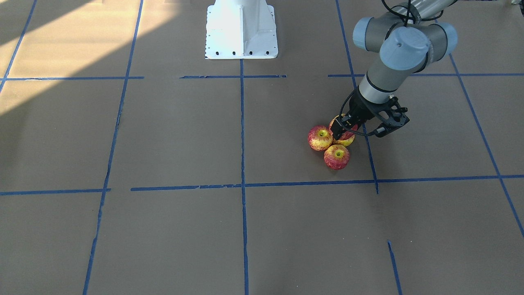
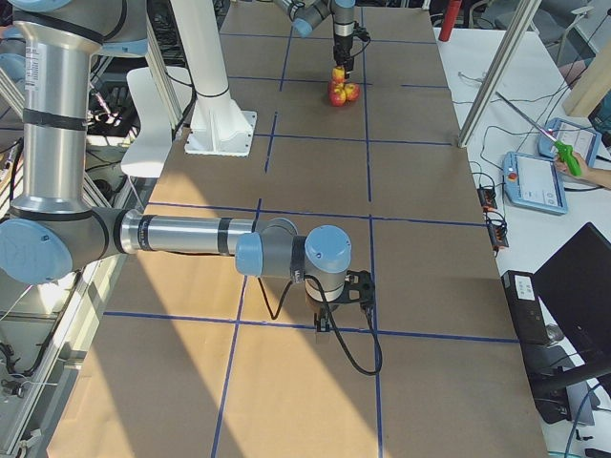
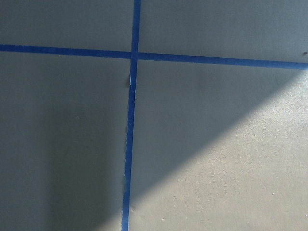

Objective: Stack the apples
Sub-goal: 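Lower the apple onto the top of the cluster and open the left gripper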

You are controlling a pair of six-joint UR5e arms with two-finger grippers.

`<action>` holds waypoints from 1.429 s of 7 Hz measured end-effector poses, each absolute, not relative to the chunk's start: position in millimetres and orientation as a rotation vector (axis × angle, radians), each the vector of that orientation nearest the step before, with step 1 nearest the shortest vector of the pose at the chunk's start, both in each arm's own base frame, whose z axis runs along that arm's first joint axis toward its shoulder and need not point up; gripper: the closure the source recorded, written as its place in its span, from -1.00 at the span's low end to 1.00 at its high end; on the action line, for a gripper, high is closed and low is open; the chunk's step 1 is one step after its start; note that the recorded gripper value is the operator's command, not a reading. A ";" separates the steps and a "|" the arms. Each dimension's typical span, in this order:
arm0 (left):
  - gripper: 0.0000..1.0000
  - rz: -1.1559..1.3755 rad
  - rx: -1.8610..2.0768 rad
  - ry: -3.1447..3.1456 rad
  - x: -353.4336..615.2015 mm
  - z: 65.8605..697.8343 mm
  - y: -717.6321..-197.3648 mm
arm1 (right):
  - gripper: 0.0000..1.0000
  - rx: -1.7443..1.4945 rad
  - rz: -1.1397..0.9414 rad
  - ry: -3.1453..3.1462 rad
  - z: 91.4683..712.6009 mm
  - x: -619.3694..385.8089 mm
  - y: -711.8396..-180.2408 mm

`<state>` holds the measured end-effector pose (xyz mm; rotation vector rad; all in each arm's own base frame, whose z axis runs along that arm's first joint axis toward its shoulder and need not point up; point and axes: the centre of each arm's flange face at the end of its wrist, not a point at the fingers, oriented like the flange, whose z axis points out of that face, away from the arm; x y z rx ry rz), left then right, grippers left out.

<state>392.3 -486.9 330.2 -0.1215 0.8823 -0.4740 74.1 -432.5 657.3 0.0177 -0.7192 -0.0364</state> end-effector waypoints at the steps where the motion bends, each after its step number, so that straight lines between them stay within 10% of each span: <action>1: 1.00 -0.475 -0.116 0.877 397.0 328.5 -486.7 | -1.00 0.018 -0.036 -0.719 657.3 74.1 -432.5; 6: 0.92 -0.479 -0.077 0.853 407.6 331.4 -483.6 | -1.00 0.018 -0.036 -0.719 657.3 74.1 -432.5; 8: -0.81 -0.475 -0.078 0.851 409.8 332.1 -482.4 | -1.00 0.018 -0.037 -0.719 657.3 74.1 -432.5; 10: -1.00 -0.471 -0.077 0.851 410.6 332.0 -481.9 | -1.00 0.018 -0.036 -0.719 657.3 74.1 -432.5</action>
